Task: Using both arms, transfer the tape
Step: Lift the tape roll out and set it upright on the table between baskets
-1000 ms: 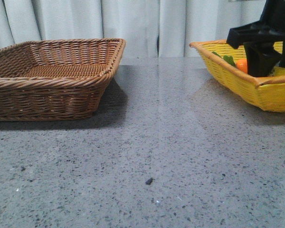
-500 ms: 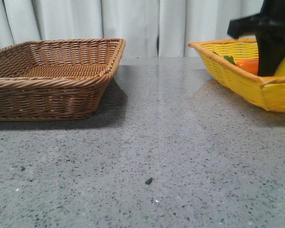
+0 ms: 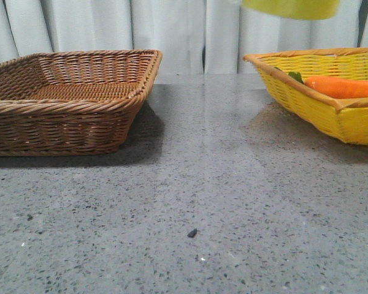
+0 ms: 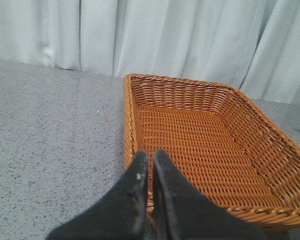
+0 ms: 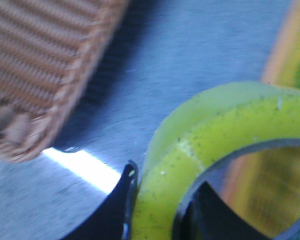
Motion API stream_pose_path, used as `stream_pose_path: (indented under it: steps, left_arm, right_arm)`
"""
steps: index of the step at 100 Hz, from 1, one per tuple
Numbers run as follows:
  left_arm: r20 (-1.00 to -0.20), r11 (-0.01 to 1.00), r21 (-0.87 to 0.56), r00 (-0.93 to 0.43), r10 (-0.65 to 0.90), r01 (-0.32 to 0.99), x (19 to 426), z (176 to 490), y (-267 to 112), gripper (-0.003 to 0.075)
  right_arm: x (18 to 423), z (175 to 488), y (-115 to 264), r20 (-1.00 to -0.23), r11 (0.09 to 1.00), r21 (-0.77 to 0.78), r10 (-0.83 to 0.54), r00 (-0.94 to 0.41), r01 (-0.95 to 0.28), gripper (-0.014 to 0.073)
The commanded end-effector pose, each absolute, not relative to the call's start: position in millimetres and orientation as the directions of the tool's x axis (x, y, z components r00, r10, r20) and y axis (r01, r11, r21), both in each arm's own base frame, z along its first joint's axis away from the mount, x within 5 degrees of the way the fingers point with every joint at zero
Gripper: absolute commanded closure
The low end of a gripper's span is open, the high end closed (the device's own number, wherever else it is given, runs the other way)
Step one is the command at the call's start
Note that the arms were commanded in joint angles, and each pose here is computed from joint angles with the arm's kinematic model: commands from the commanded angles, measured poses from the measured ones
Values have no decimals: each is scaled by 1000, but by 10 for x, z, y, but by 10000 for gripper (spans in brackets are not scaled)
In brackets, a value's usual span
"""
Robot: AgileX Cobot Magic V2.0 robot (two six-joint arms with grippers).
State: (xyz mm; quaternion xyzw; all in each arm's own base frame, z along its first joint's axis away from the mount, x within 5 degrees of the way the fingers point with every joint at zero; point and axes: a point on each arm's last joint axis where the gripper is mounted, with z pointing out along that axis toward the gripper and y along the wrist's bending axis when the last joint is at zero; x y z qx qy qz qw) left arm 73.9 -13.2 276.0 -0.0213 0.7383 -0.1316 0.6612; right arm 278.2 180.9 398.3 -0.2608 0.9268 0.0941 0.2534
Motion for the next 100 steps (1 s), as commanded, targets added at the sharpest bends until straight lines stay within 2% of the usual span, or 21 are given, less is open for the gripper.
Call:
stream_pose_path:
  steps: [1,28,42,49,61,68,78,90,100]
  left_arm:
    - [-970,959,-243,-35,-240,149,752,2939,-121,741]
    - [-970,959,-243,-40,-239,149,751,2935,-121,741]
    - [-970,959,-243,-40,-239,149,751,2935,-121,741]
    - [-970,959,-243,-49,-238,148,751,2927,-123,741]
    - [-970,959,-243,-61,-236,148,751,2915,-125,741]
    - [-970,959,-243,-60,-236,148,751,2917,-125,740]
    - [-969,958,-246,-58,-240,148,751,2920,-125,733]
    - [-966,954,-259,-44,-255,151,746,2938,-124,645]
    - [-965,953,-261,-10,-262,153,747,2969,-117,498]
  right_arm:
    - [2693,4131,1934,-582,819,29,-453,-676,-573,669]
    - [2866,3662,2243,-443,797,29,-531,-723,-603,669]
    - [2925,3544,2290,-413,799,31,-537,-736,-600,656]
    - [2930,3527,2294,-406,799,31,-539,-738,-600,590]
    - [2917,3514,2285,-384,799,30,-545,-745,-600,417]
    - [2917,3514,2285,-384,799,30,-545,-745,-600,372]
    - [2917,3514,2285,-384,801,31,-543,-747,-598,367]
    - [2921,3513,2278,-382,810,29,-532,-755,-585,366]
    - [2923,3510,2264,-376,816,17,-531,-760,-578,366]
